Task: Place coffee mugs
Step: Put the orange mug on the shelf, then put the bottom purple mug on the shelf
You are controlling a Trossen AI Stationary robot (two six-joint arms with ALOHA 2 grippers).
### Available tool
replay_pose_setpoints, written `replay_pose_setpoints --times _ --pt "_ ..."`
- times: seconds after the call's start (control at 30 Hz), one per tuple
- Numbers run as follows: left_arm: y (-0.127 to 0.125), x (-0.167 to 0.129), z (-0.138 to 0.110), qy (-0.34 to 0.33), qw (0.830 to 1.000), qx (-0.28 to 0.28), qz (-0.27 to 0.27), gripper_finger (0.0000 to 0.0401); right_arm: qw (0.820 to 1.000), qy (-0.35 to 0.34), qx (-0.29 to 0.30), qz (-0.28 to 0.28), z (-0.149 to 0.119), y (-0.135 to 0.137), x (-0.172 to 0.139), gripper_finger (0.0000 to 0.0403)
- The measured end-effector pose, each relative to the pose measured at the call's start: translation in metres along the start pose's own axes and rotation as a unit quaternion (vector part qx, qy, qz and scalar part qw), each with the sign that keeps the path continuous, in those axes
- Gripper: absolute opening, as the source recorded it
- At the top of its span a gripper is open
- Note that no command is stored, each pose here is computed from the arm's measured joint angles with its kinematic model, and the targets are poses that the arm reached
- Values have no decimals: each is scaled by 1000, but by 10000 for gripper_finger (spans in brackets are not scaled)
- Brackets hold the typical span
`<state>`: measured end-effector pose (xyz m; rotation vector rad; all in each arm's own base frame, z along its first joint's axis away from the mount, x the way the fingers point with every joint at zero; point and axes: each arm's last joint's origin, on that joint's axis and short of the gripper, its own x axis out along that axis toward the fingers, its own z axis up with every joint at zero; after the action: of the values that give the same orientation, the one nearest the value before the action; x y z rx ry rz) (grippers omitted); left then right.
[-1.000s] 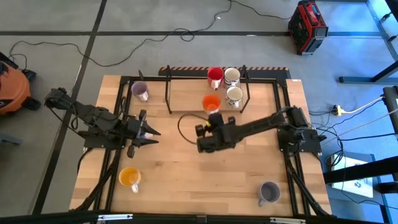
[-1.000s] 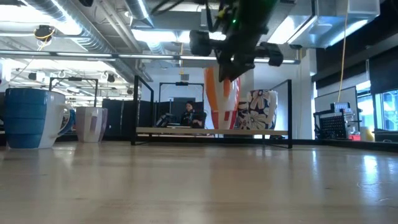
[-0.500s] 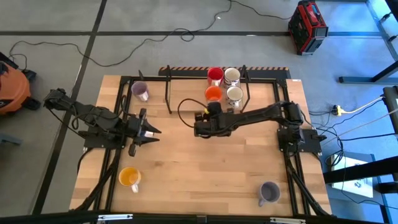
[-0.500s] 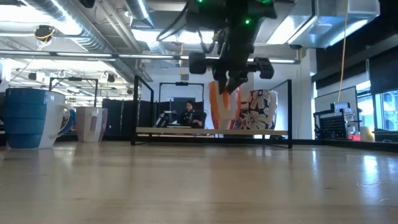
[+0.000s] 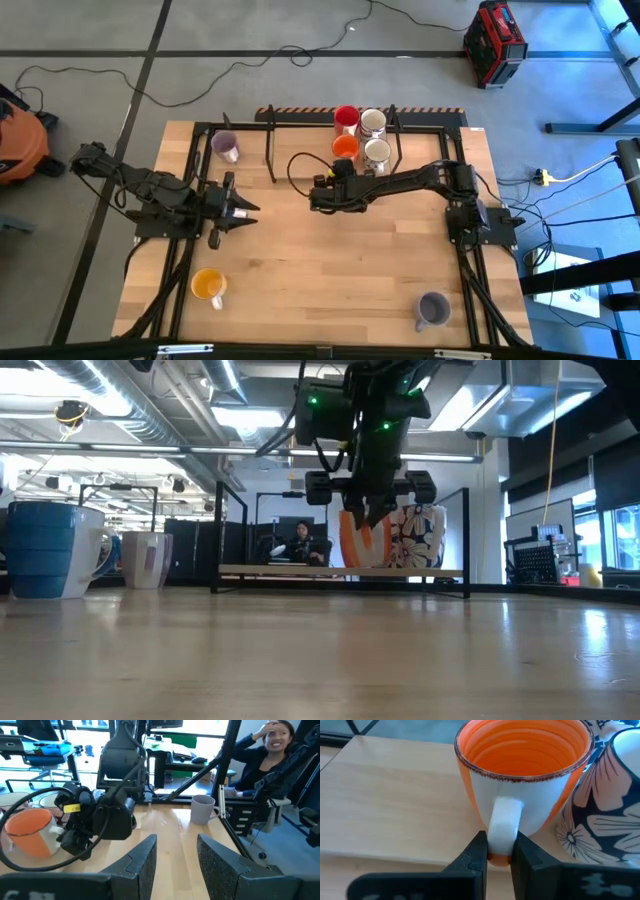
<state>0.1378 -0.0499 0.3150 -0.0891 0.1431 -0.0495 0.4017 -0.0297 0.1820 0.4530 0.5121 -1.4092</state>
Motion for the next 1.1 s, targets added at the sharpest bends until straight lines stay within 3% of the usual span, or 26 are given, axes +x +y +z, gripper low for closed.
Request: replay_pose_setpoints --times 0.1,0.57,0.9,1.1 --pt "0 0 0 -1 1000 0 0 135 1000 1 0 -1 0 0 0 37" --pt "0 0 1 -3 1000 -1 -1 135 999 31 -6 11 -2 0 -8 144" --pt "-1 3 -2 11 1000 0 2 135 999 -2 -32 36 15 11 -55 162" --pt "-2 7 -5 21 1000 -10 5 154 995 -26 -82 60 21 13 -99 163"
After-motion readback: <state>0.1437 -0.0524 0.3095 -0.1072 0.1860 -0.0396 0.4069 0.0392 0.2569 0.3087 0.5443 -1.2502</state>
